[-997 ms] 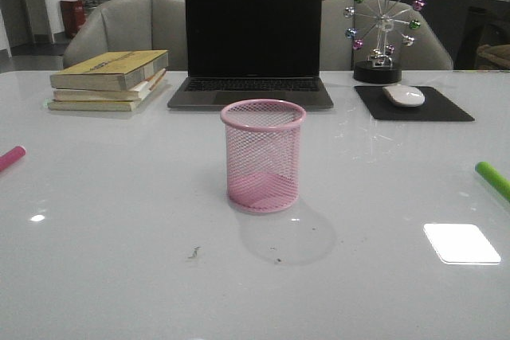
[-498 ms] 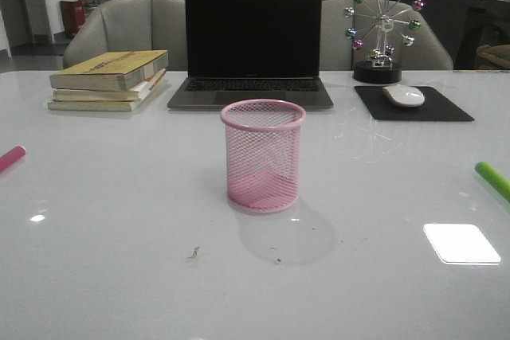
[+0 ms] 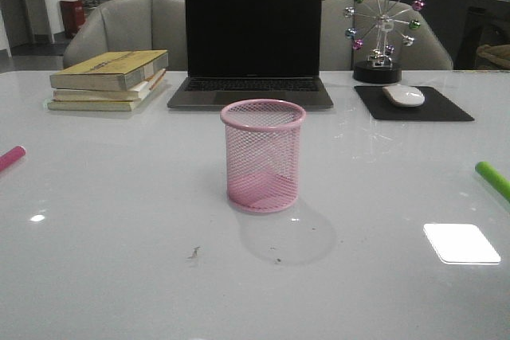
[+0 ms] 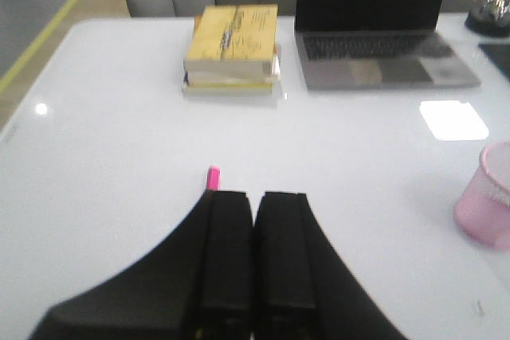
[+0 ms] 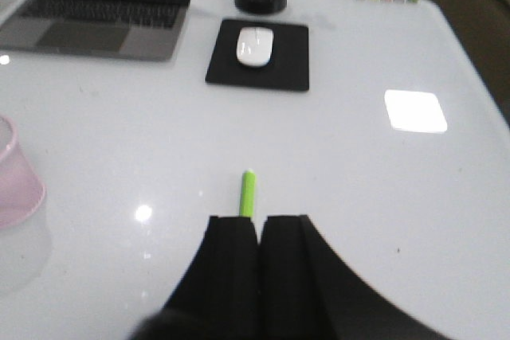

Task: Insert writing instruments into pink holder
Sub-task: 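Lower the right gripper onto the green marker and grasp it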

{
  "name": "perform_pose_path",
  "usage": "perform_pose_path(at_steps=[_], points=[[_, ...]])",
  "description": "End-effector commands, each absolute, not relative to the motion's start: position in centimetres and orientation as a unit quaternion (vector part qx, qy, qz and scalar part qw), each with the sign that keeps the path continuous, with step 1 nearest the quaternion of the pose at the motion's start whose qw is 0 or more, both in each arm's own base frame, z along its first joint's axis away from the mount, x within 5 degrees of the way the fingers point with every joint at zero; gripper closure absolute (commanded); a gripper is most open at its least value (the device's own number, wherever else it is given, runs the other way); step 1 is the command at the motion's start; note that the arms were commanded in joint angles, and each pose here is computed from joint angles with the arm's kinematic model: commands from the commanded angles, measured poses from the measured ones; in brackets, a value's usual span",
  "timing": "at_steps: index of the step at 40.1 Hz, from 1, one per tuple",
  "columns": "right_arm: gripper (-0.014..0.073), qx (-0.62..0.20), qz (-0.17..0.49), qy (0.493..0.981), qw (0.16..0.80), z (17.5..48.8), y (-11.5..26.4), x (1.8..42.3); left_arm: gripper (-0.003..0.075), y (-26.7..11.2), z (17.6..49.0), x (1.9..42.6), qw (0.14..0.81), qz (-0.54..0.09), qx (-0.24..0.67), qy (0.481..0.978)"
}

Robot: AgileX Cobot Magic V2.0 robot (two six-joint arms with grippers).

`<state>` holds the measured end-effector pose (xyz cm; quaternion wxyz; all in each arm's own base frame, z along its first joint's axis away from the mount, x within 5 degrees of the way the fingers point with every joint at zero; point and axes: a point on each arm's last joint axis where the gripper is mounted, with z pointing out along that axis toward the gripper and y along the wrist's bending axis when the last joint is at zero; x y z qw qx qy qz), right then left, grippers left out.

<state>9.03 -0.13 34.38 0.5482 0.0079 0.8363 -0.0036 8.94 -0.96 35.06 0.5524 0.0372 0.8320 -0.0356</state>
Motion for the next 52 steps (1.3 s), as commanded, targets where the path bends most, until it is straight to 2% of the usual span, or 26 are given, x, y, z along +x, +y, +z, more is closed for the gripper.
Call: perform_pose_path(at_steps=[1, 8, 11, 13, 16, 18, 33, 44, 52], points=[[0.0539, 0.005, -0.01, 0.839, 0.543, 34.2, -0.2, 10.7, 0.0629, -1.2, 35.2, 10.3, 0.556, -0.045, 0.034, 0.829], [0.0531, 0.005, -0.01, 0.879, 0.477, 31.7, -0.2, 12.6, 0.0622, -1.3, 33.1, 12.0, 0.511, -0.043, 0.034, 0.858], [0.0427, 0.005, -0.01, 0.896, 0.445, 30.8, -0.2, 13.9, 0.0498, -1.4, 32.3, 12.9, 0.493, -0.04, 0.036, 0.868], [0.0323, 0.005, -0.01, 0.901, 0.434, 30.4, -0.2, 14.4, 0.0401, -1.4, 32.1, 13.2, 0.492, -0.039, 0.037, 0.869], [0.0153, 0.008, -0.009, 0.915, 0.404, 29.6, -0.2, 15.9, 0.0195, -1.8, 32.1, 13.7, 0.493, -0.05, 0.045, 0.867], [0.0099, 0.02, -0.003, 0.922, 0.387, 29.3, -0.2, 17.0, 0.0139, -2.5, 32.2, 13.8, 0.499, -0.062, 0.07, 0.861], [0.0097, 0.026, 0.0, 0.958, 0.284, 26.9, -0.2, 27.8, 0.0138, -7.3, 32.4, 12.2, 0.497, -0.148, 0.234, 0.822], [0.0097, 0.051, 0.011, 0.973, 0.224, 23.6, -1.2, 34.2, 0.0138, -8.9, 32.8, 11.3, 0.506, -0.186, 0.281, 0.794], [0.0097, 0.039, 0.009, 0.977, 0.211, 22.1, -1.3, 37.4, 0.0138, -9.0, 32.9, 11.2, 0.507, -0.189, 0.283, 0.792]])
